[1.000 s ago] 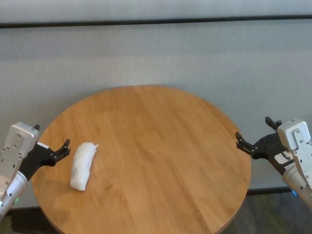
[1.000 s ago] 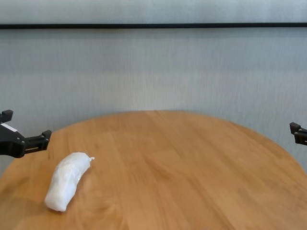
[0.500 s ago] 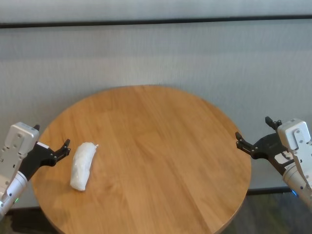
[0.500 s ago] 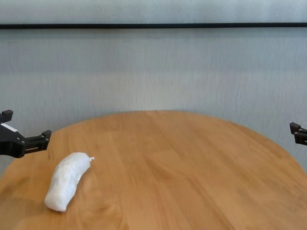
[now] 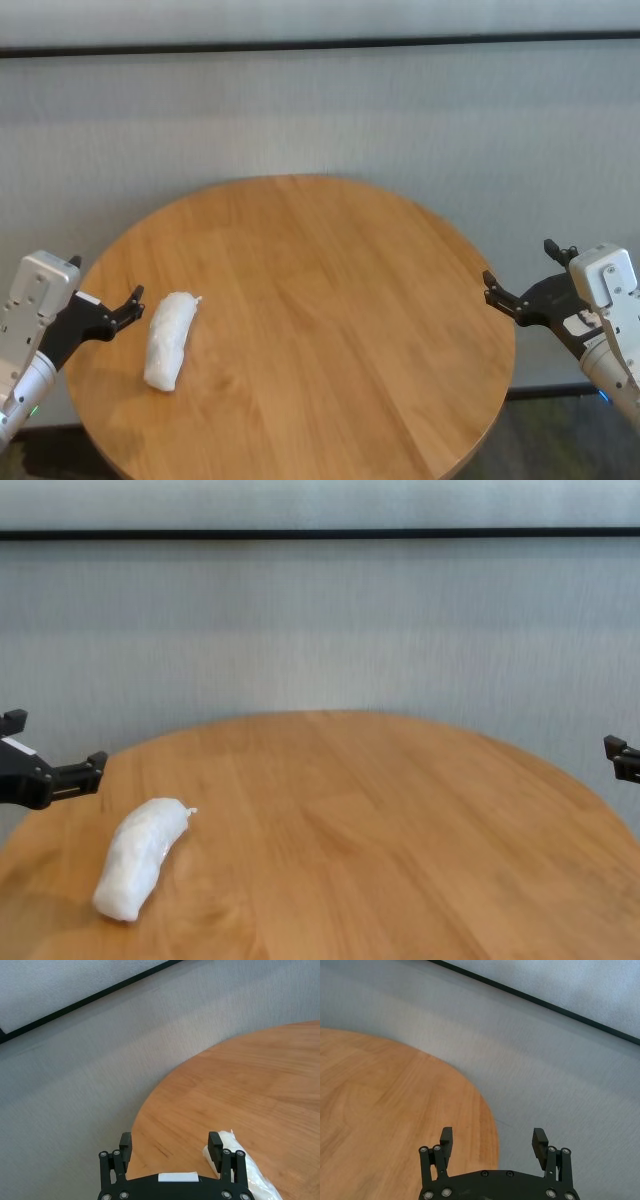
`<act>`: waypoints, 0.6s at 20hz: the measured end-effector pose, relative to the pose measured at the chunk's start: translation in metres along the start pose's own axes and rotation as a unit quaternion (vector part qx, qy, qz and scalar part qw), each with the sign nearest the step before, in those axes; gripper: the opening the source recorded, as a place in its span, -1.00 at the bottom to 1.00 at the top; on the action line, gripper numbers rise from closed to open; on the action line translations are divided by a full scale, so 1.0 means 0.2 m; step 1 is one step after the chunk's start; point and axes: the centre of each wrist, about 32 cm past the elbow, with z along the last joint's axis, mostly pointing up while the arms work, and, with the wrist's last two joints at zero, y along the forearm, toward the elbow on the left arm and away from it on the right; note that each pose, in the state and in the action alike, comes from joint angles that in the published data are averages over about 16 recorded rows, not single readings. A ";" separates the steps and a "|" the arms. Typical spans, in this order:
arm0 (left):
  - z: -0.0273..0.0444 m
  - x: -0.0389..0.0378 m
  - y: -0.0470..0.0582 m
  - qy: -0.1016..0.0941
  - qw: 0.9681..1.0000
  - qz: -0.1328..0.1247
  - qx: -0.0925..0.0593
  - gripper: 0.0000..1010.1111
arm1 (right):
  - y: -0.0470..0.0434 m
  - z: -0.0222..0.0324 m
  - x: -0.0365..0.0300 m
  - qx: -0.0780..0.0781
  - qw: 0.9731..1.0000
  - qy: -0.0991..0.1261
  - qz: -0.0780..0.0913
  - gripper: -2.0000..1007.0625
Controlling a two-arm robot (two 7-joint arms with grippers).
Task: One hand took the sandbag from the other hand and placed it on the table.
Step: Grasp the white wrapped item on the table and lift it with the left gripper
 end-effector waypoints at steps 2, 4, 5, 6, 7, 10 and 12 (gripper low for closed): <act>0.000 0.000 0.00 0.000 1.000 0.000 0.000 0.98 | 0.000 0.000 0.000 0.000 1.000 0.000 0.000 0.99; 0.000 0.000 0.00 0.000 1.000 0.000 0.000 0.98 | 0.000 0.000 0.000 0.000 1.000 0.000 0.000 0.99; 0.000 0.000 0.00 0.000 1.000 0.000 0.000 0.98 | 0.000 0.000 0.000 0.000 1.000 0.000 0.000 0.99; 0.000 0.000 0.00 0.000 1.000 0.000 0.000 0.98 | 0.000 0.000 0.000 0.000 1.000 0.000 0.000 0.99; 0.000 0.000 0.00 0.000 1.000 -0.001 0.000 0.98 | 0.000 0.000 0.000 0.000 1.000 0.000 0.000 0.99; 0.000 0.001 0.00 0.001 1.000 -0.003 0.002 0.98 | 0.000 0.000 0.000 0.000 1.000 0.000 0.000 0.99; -0.001 0.003 0.01 0.003 1.000 -0.006 0.005 0.98 | 0.000 0.000 0.000 0.000 1.000 0.000 0.000 0.99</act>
